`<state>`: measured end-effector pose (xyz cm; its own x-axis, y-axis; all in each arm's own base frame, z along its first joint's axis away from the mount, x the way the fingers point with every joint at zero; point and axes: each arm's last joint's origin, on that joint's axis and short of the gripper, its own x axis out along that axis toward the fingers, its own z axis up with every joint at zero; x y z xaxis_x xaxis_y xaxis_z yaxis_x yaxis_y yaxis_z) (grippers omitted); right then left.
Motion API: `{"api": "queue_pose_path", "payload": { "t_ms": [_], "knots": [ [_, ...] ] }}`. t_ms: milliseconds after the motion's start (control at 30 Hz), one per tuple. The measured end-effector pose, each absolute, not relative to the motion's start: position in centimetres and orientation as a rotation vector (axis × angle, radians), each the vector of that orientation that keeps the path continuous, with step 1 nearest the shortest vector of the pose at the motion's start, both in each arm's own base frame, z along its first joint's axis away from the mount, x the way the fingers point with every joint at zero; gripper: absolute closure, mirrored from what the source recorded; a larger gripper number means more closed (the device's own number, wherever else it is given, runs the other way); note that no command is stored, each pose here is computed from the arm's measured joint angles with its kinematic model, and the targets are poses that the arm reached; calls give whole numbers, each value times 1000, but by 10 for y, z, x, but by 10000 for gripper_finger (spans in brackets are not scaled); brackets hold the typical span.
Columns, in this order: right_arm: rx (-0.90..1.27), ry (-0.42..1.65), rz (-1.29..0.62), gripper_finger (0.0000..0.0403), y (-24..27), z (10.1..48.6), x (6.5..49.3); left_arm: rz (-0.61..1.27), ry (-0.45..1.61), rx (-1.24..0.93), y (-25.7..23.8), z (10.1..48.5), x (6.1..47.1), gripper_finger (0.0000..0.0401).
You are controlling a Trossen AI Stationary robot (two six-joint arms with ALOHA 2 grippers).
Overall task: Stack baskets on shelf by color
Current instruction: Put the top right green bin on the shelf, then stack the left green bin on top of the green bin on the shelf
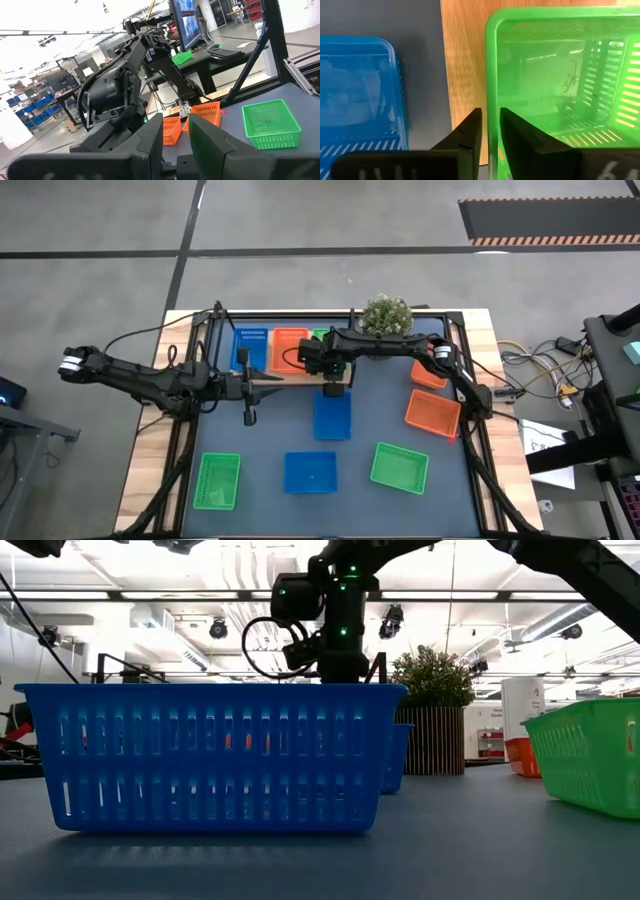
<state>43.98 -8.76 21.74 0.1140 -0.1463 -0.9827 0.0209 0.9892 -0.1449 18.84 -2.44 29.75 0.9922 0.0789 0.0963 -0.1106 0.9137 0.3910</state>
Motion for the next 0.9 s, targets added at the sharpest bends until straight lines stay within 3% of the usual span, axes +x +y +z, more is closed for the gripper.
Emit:
{"api": "queue_pose_path", "payload": {
  "t_ms": [200,400,633,900],
  "knots": [
    [-100,1419,-134,300,-87,230,441,97,-79,407,-25,298,188,324],
    [-111,1412,-119,290,-71,253,438,96,-80,404,-25,298,188,324],
    [-204,1279,-24,316,-15,288,422,89,-79,332,-25,297,189,324],
    [-307,839,110,353,58,295,384,42,-60,239,-33,292,194,324]
  ]
}}
